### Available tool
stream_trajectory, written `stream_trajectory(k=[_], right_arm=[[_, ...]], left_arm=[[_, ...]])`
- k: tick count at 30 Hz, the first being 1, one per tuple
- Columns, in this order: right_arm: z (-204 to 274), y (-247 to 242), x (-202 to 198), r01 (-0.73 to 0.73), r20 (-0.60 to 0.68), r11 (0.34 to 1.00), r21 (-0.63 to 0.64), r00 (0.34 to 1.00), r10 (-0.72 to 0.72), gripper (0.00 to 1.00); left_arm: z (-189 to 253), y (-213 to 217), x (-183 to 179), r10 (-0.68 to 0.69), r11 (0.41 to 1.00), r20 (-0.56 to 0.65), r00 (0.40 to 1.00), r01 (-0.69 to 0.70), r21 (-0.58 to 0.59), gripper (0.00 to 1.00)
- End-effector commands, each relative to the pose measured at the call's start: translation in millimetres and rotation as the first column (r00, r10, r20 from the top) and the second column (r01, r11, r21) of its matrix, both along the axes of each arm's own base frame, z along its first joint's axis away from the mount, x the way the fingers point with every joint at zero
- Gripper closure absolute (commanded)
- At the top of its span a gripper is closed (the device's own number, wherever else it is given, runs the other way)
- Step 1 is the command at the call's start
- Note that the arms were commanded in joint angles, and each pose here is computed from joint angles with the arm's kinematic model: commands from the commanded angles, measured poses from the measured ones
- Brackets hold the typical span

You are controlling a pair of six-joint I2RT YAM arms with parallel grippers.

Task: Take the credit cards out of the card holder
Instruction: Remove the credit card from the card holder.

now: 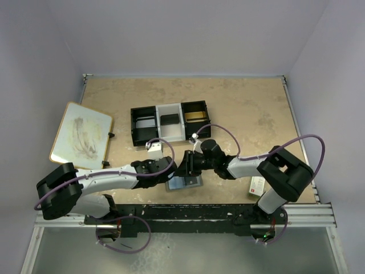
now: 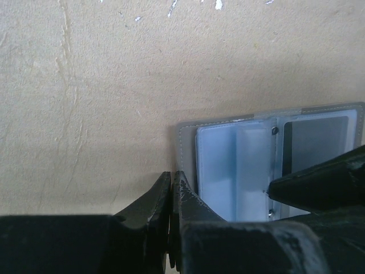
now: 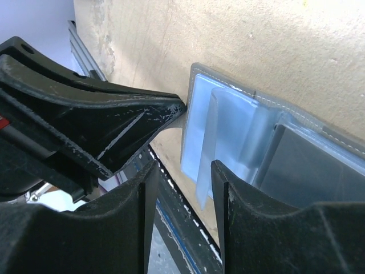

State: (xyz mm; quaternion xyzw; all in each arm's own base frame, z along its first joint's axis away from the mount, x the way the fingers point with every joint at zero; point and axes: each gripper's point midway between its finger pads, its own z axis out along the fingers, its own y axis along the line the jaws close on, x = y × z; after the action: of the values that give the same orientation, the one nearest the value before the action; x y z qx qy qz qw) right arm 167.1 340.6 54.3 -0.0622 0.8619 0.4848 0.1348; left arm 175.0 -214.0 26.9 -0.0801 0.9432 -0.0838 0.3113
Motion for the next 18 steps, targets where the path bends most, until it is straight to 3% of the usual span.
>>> stream_trajectory(k=[1,7,18], right_arm=[[24,18,5,-0.053,0.041,0.994,0.093,0.998,0.049,0.54],[25,18,2,-0.031,0.018,0.99,0.135,0.999,0.028,0.5],[30,23,0,-0.051,0.012,0.981,0.185,0.999,0.05,0.43]], left_arm=[[17,-5,6,0.02,0.998,0.04,0.999,-0.018,-0.056,1.0],[20,-2,4,0.022,0.998,0.043,0.999,-0.019,-0.064,0.97],[40,10,5,0.06,0.995,0.081,0.995,-0.053,-0.087,0.78]])
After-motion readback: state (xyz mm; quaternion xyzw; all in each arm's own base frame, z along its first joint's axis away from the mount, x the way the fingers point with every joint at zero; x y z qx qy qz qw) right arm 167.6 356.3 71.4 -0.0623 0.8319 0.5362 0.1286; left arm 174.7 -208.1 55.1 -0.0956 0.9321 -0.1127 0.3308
